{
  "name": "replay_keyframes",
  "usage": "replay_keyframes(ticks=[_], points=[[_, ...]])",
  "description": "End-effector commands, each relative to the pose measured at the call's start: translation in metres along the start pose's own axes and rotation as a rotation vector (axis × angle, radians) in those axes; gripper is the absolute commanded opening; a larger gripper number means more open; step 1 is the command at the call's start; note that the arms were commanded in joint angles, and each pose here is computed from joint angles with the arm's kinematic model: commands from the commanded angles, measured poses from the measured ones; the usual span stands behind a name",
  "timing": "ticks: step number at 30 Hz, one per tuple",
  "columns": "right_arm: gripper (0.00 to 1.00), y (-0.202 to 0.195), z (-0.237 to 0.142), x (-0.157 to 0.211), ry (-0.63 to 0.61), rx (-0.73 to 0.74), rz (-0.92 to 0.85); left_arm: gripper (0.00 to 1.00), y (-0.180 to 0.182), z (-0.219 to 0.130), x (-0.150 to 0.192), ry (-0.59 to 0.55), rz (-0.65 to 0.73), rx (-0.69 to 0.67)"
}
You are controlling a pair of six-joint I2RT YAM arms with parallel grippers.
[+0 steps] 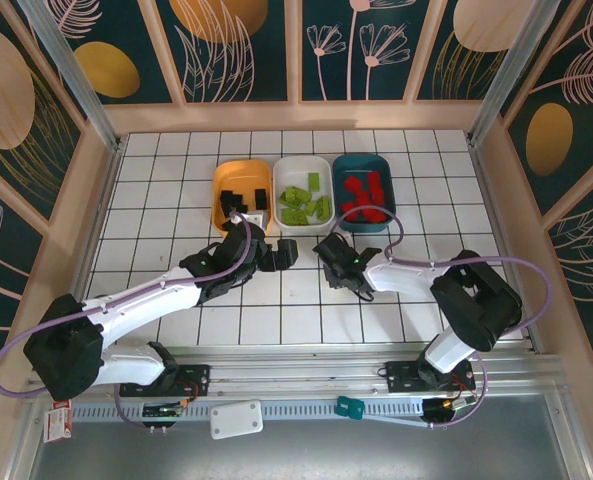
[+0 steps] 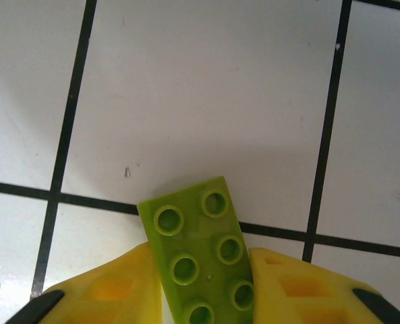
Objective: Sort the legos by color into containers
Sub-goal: Rotate the lego at the center of the table, then pick up the lego from the center of the table.
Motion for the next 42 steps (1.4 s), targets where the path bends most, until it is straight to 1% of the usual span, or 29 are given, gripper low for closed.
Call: replay_keyframes(ticks=[1, 5, 10, 13, 15, 18, 24, 26, 29, 33, 37, 42], points=[[0.31, 0.002, 0.014, 0.026, 0.127, 0.025, -0.055, 0.98, 0.005, 0.001, -0.001, -0.017, -0.011, -0.025], [0.40, 0.004, 0.005, 0.016, 0.085, 0.053, -0.070, 0.98, 0.006, 0.001, -0.001, -0.013, -0.013, -0.025], [0.43, 0.003, -0.020, -0.006, -0.016, 0.060, -0.047, 0.99, 0.006, 0.001, -0.001, -0.017, -0.012, -0.031], [0.49, -0.001, -0.029, -0.012, -0.056, 0.059, -0.027, 0.99, 0.005, 0.002, -0.001, -0.016, -0.011, -0.030], [0.56, -0.007, -0.025, -0.010, -0.040, 0.053, -0.013, 0.99, 0.006, 0.003, -0.001, -0.014, -0.012, -0.034], [0.61, -0.010, -0.011, -0.001, 0.002, 0.034, -0.008, 0.99, 0.007, 0.003, 0.000, -0.013, -0.015, -0.035], [0.62, 0.000, 0.007, 0.009, 0.048, -0.025, -0.021, 0.99, 0.011, 0.004, 0.002, -0.011, -0.012, -0.054], [0.60, 0.002, 0.012, 0.012, 0.068, -0.023, -0.029, 0.99, 0.011, 0.004, 0.002, -0.012, -0.013, -0.055], [0.54, 0.003, 0.021, 0.017, 0.099, -0.014, -0.039, 0.98, 0.011, 0.004, 0.001, -0.015, -0.013, -0.059], [0.40, 0.006, 0.025, 0.020, 0.106, -0.025, -0.040, 0.99, 0.011, 0.004, 0.000, -0.015, -0.010, -0.064], [0.28, 0.006, 0.020, 0.014, 0.066, -0.041, -0.027, 0.99, 0.012, 0.005, 0.001, -0.013, -0.010, -0.069], [0.21, 0.004, 0.002, -0.003, -0.050, -0.071, -0.007, 0.99, 0.015, 0.005, 0.003, -0.012, -0.008, -0.084]])
Point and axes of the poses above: each hand's point on the last joint's axis, 136 mm out from that joint toward the fingers, its own z axis out along the fingers, its own y axis along the line the jaws close on, x = y × z, the point moved 6 cm from there along -z, back along the fingers, and after that the axes turned 15 degrees about -z, right-handed, at the moved point
